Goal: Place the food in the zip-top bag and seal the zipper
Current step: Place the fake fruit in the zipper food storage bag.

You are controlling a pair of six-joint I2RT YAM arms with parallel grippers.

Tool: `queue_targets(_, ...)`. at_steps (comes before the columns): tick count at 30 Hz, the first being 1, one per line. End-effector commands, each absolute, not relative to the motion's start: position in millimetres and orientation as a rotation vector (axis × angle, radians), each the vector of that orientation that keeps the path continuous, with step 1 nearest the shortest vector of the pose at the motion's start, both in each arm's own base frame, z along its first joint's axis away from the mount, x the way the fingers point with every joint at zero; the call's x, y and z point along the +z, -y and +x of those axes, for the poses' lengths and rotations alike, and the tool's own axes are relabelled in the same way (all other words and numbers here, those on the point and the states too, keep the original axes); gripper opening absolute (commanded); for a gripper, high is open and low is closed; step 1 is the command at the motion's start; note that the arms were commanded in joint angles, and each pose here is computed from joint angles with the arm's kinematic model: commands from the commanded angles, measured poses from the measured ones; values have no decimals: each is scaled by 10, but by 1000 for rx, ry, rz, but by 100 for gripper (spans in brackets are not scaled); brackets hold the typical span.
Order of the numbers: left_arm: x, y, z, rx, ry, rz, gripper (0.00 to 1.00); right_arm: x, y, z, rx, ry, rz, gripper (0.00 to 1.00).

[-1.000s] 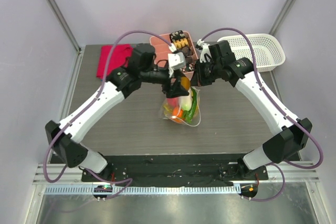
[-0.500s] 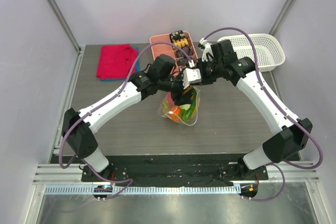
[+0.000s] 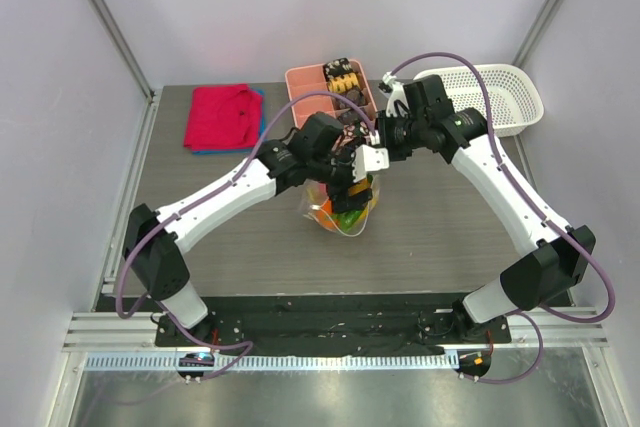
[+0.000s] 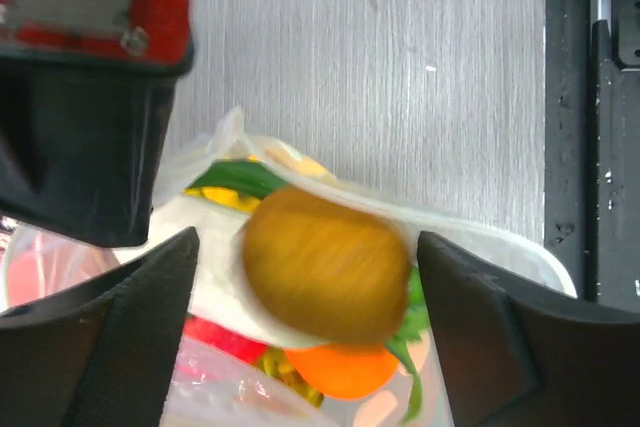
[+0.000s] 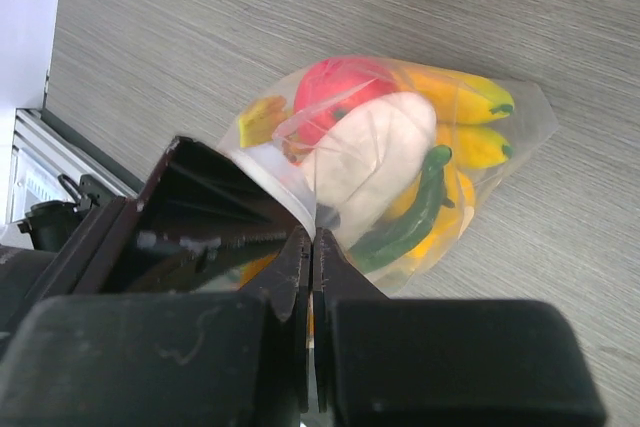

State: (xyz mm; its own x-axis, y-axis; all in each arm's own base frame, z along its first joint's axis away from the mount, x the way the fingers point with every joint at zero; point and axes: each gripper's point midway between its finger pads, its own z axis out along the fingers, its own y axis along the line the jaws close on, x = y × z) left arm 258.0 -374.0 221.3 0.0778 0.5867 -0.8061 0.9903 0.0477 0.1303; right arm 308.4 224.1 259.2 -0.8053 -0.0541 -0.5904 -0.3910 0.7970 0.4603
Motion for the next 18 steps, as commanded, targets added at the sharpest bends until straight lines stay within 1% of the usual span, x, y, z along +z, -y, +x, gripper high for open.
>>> queue_targets(1, 2375, 3592, 2706, -631, -1580, 1592, 99, 2822, -2259, 3115, 825, -2350, -323, 1)
queue_targets(3, 2554, 3510, 2674, -651, -1551, 1549, 100, 2797, -2253, 3112, 821, -2355, -327, 1)
queue_targets(5, 2837, 3424, 2590, -710, -1513, 1486, 100, 2772, -2233, 3119, 814, -2359, -325, 1)
queue_targets(7, 2997, 3324, 2486, -801, -1509, 1426, 100, 2742, -2227, 3120, 811, -2369, -322, 1)
queue_targets(9, 3147, 3175, 2385, -825, -1474, 1366, 100, 2738, -2220, 3136, 809, -2368, -321, 1)
queue_targets(11, 3168, 3003, 2372, -855, -1481, 1316, 99, 2728, -2225, 3143, 810, -2371, -322, 1)
queue_targets(13, 3095, 2823, 2344, -839, -1485, 1285, 99, 2744, -2229, 3156, 809, -2365, -322, 1)
queue_targets(14, 3045, 2712, 2402, -824, -1498, 1264, 99, 2738, -2226, 3166, 807, -2366, -322, 1)
queue_targets(17, 2747, 2538, 2357, -807, -1529, 1271, 100, 2748, -2236, 3183, 807, -2362, -319, 1)
queue_targets(18, 2519, 2491, 2306, -807, -1558, 1283, 100, 2737, -2236, 3190, 805, -2365, -318, 1)
